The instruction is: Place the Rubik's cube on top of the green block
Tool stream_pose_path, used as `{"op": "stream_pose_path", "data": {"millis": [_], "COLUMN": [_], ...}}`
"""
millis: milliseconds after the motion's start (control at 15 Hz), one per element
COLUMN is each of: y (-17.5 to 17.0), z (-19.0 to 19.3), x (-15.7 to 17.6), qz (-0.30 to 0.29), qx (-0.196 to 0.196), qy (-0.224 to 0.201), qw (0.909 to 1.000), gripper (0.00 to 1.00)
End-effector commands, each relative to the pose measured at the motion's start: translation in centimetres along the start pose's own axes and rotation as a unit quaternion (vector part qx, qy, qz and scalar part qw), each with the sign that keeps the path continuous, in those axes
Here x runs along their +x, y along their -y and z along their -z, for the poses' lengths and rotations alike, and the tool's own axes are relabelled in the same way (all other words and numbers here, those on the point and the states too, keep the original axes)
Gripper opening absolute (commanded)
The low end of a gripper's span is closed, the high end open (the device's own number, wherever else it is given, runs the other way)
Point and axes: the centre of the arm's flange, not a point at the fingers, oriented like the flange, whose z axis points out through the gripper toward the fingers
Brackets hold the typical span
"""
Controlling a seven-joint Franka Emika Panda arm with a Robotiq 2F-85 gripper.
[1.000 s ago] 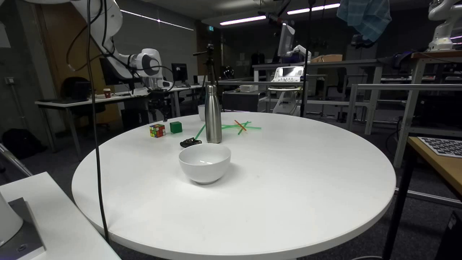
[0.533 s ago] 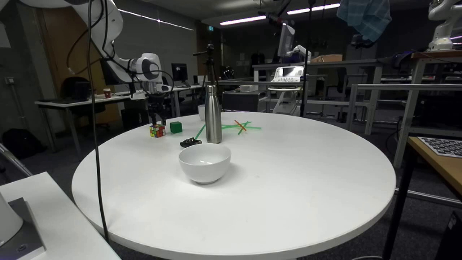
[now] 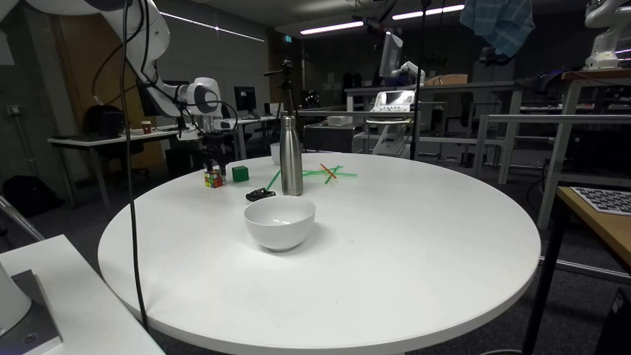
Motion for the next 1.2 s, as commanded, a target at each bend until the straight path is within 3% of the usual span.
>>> {"op": "stream_pose_path", "data": {"millis": [0,333,1133], "y": [0.7,0.7,1.5], "z": [0.4,0.5,2.9], "x": [0.7,0.7,1.1], "qz": [-0.012,-0.012,-0.001], "qx": [-0.007,-0.009,-0.024], "qy": [0.008,0.008,-0.009], "qw": [0.9999,0.9999,0.9997], "gripper": [0.72,0.35,0.34]}}
